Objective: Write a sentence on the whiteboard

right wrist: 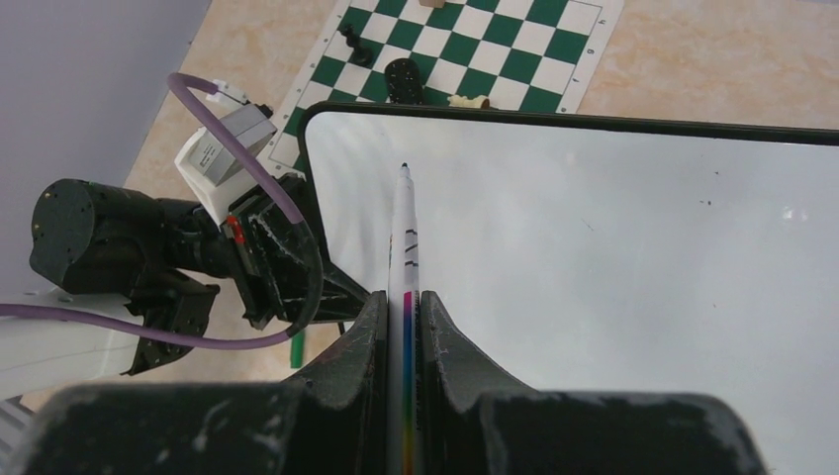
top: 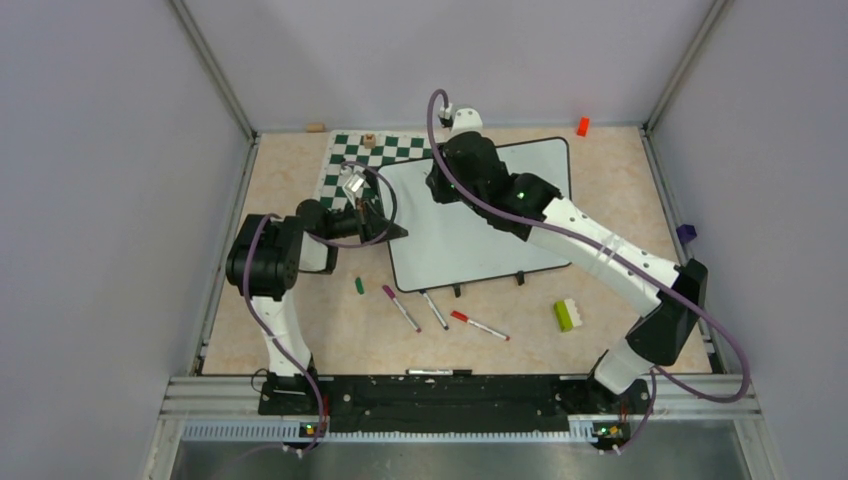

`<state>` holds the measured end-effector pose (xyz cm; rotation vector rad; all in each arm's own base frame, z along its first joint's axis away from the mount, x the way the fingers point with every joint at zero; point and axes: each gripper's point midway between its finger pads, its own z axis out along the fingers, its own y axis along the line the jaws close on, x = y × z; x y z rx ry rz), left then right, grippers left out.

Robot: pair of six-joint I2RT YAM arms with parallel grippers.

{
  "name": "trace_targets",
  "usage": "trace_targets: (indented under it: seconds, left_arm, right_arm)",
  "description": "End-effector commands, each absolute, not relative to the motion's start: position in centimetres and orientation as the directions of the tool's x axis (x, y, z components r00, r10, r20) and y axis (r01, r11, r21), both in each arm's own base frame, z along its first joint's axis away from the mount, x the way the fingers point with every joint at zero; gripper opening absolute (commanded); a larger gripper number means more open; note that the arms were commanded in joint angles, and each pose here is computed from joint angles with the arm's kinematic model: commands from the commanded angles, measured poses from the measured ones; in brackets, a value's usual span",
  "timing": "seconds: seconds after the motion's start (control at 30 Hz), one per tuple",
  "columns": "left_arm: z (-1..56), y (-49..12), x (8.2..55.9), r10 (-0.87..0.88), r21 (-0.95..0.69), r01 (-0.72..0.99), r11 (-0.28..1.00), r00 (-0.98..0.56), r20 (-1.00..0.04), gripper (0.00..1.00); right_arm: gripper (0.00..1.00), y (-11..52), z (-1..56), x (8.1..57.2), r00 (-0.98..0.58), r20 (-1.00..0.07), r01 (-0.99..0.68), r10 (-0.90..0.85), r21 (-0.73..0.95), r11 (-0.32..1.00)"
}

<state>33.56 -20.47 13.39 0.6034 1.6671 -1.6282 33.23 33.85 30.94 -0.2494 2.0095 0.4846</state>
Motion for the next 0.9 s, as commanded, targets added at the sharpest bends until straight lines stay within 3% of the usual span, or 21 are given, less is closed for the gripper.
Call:
trace_targets:
  seconds: [0.0, 0.87]
  left_arm:
    - [17.1, -19.8, 35.1, -0.228, -0.468, 0.869, 0.16, -0.429, -0.874, 0.0]
    - [15.7, -21.0, 34.8, -0.177, -0.497, 0.853, 0.158, -0.47, -0.865, 0.0]
  right_arm:
    - [0.0, 33.4, 33.3, 32.9, -0.416, -0.908, -0.381, 0.054, 0.228, 0.896]
    - [0.0, 37.9, 31.6, 33.6, -0.457, -0.889, -0.482, -0.011, 0.237, 0.844]
